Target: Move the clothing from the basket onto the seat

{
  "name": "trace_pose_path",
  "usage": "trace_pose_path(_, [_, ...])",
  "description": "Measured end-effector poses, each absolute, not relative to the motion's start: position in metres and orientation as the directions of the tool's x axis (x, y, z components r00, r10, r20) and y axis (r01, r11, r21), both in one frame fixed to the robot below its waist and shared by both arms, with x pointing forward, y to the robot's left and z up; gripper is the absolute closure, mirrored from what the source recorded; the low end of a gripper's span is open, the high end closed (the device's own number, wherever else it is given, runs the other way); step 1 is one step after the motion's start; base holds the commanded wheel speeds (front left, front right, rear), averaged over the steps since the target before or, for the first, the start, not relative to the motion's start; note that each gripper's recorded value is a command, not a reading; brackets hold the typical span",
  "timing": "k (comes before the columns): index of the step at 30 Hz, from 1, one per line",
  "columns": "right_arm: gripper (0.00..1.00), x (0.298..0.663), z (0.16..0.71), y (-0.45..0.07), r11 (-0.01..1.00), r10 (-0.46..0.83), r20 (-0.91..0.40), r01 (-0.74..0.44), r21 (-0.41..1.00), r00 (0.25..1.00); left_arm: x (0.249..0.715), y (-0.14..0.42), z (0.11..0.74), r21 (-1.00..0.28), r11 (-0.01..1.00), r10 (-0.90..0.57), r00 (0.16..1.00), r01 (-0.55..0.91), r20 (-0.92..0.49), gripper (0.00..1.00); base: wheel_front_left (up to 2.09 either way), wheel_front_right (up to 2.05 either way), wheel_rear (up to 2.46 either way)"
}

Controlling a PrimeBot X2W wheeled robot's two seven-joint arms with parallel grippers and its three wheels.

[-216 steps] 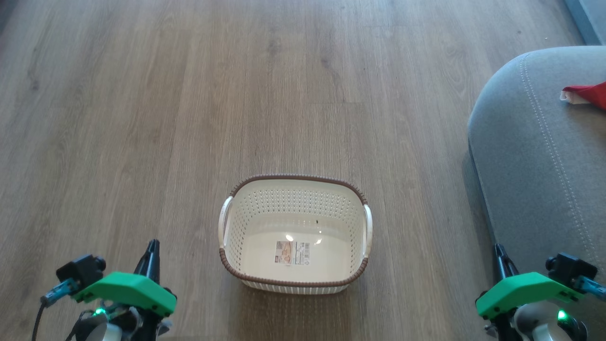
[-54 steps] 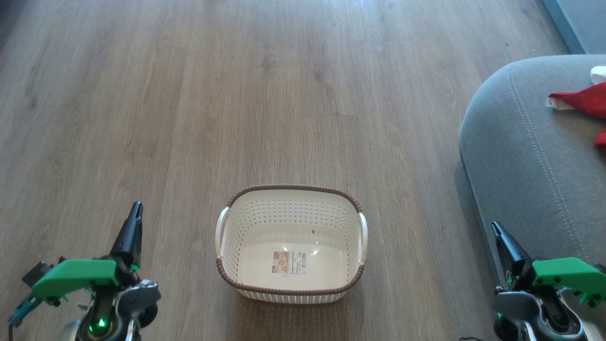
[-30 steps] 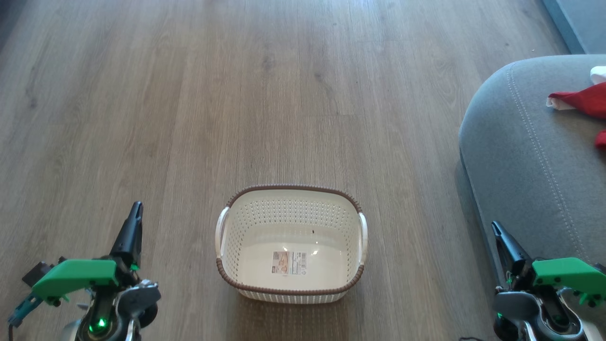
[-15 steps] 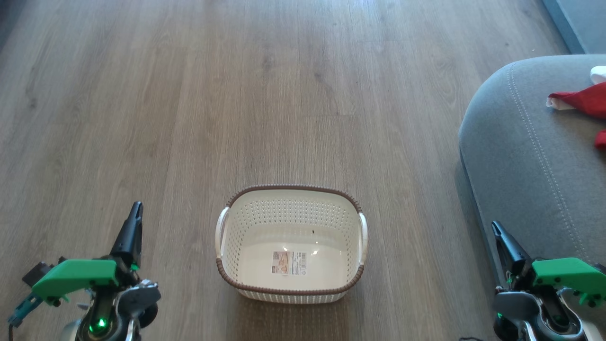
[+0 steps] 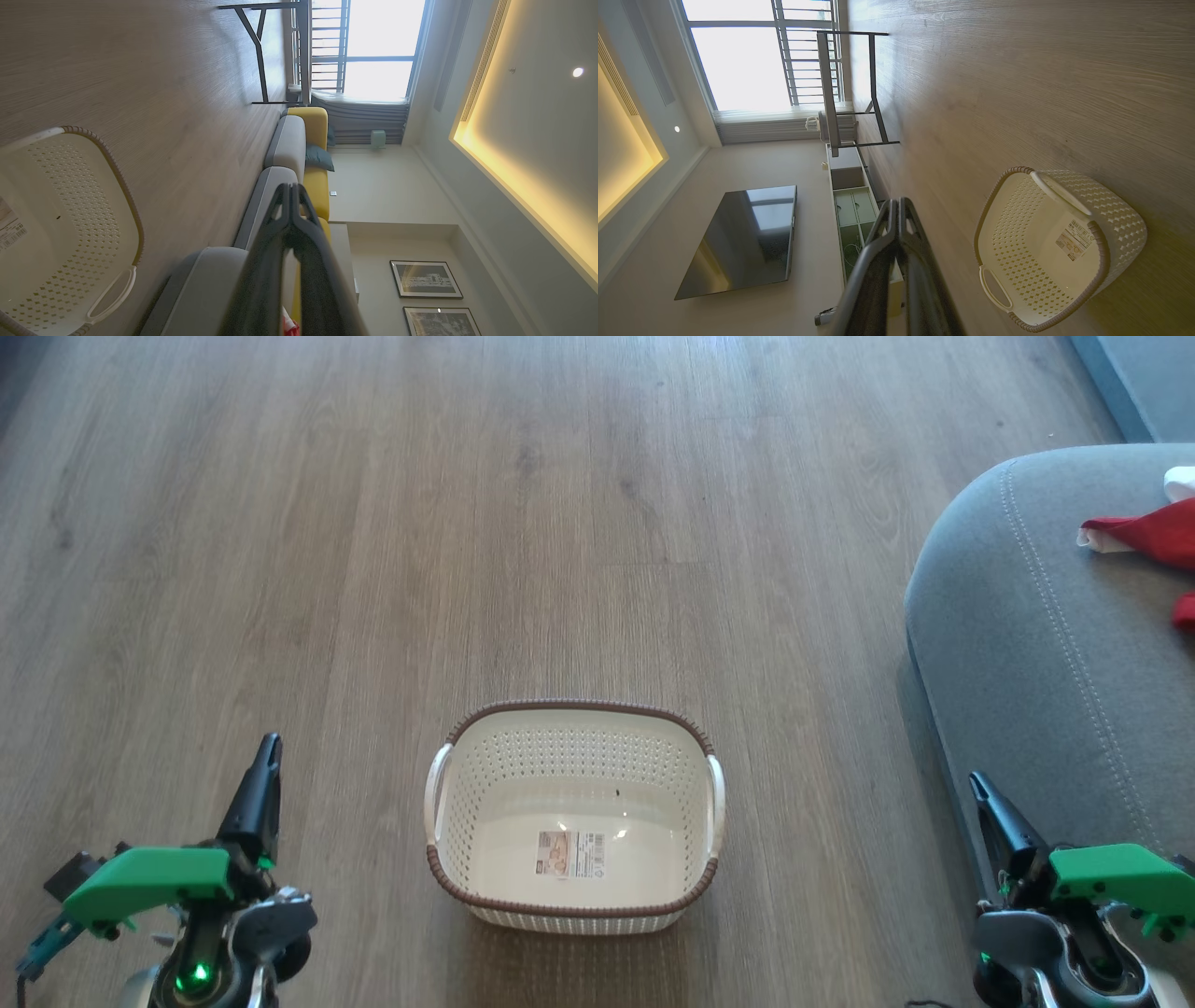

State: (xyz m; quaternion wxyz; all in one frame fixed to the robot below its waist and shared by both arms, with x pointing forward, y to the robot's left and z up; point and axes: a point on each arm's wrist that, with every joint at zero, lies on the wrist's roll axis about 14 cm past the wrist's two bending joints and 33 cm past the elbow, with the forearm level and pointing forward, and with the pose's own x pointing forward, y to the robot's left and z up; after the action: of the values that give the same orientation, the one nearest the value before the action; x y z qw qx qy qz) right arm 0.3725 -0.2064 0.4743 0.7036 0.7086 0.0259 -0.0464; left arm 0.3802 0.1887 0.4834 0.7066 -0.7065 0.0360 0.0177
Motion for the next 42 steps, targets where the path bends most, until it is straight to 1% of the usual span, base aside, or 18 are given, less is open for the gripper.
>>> trace_pose_path(42, [1.0, 0.3725, 0.4744, -0.2064, -0.009, -0.029, -0.102, 0.102, 0.995, 0.994, 0.3802, 0.1886, 0.4834, -0.997, 0.001, -0.026, 0.997, -0.076, -0.076, 1.0, 0.0, 0.0, 0.0])
